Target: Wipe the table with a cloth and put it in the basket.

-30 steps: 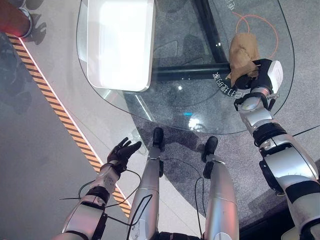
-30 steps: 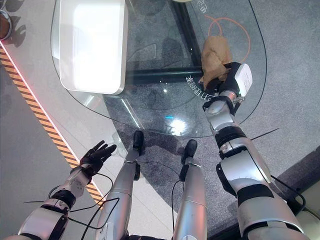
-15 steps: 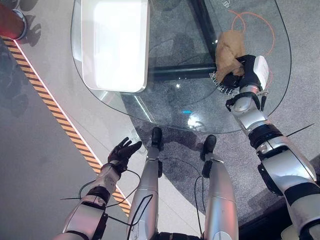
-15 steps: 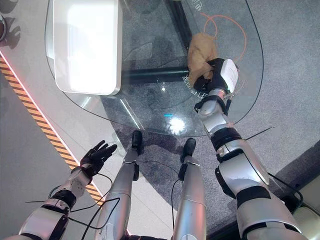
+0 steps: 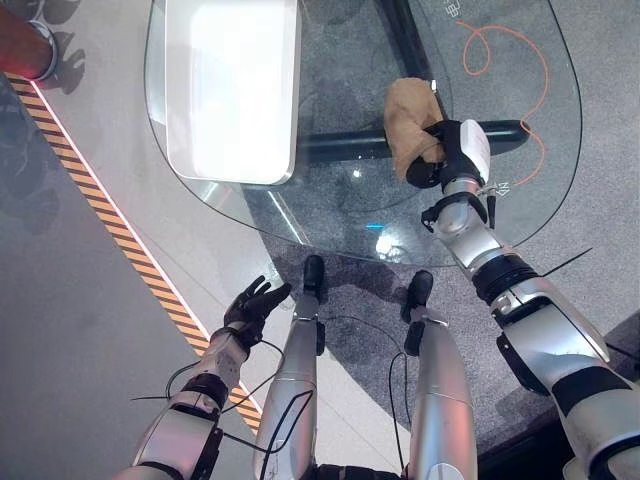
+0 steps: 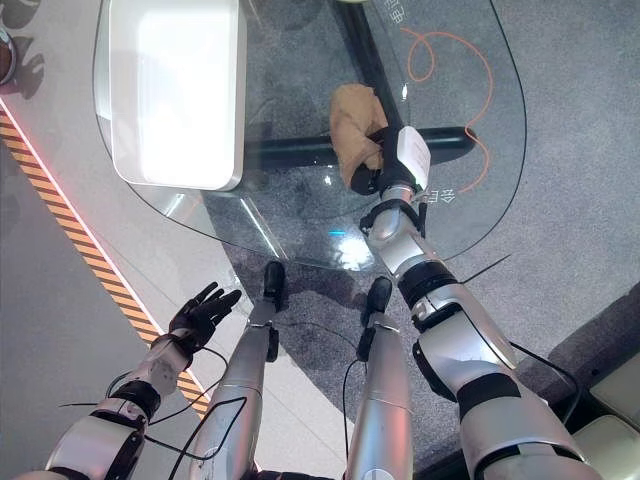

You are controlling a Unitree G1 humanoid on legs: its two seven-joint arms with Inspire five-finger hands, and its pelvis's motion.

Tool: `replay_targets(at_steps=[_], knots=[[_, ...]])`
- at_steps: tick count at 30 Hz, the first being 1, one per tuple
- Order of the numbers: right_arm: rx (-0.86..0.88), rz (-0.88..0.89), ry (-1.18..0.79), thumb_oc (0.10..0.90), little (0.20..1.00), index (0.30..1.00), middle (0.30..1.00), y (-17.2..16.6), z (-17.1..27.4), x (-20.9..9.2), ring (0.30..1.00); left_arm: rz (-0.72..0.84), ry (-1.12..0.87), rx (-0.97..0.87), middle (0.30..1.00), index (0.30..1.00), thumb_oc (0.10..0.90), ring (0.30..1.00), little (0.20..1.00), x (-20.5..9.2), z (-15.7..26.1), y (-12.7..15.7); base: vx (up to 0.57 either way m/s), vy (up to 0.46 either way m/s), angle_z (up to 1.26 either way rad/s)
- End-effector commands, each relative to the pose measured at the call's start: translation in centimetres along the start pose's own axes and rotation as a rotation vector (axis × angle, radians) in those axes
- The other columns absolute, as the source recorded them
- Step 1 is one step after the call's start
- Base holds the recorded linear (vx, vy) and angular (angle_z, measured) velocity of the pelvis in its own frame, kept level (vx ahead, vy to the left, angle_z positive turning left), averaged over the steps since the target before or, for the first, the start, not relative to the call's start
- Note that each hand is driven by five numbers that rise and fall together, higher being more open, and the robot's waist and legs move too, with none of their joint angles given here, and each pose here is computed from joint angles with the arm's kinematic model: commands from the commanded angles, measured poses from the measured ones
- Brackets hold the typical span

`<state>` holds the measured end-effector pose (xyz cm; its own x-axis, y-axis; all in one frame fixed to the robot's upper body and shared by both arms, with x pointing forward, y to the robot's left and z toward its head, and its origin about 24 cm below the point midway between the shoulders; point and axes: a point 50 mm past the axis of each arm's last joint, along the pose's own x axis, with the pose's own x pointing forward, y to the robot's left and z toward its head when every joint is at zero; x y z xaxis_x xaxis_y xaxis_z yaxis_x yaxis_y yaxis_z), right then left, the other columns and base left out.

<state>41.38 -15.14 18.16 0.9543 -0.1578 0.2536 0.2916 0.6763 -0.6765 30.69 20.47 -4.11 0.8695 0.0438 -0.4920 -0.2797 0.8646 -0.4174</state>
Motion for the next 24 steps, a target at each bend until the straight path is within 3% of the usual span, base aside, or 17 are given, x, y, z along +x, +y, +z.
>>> replay_targets(at_steps=[1,13,24], knots=[[0.024,0.242,-0.243,0.100,0.200,0.300,0.300,5.3,5.1,-2.6,0.300,0.014,-0.007,-0.005,0.900,0.900,0.800,0.900,0.900,-0.2,-0.8,0.1,0.00,0.000,0.00],[-0.029,0.442,-0.361,0.100,0.200,0.300,0.300,8.4,6.6,-5.2,0.300,0.012,-0.004,-0.005,0.900,0.900,0.800,0.900,0.900,-0.2,-1.0,-0.1,0.00,0.000,0.00],[-0.063,0.509,-0.421,0.100,0.200,0.300,0.300,9.0,7.1,-5.8,0.300,0.011,-0.001,-0.002,0.900,0.900,0.800,0.900,0.900,-0.1,-0.9,-0.2,0.00,-0.001,0.01]])
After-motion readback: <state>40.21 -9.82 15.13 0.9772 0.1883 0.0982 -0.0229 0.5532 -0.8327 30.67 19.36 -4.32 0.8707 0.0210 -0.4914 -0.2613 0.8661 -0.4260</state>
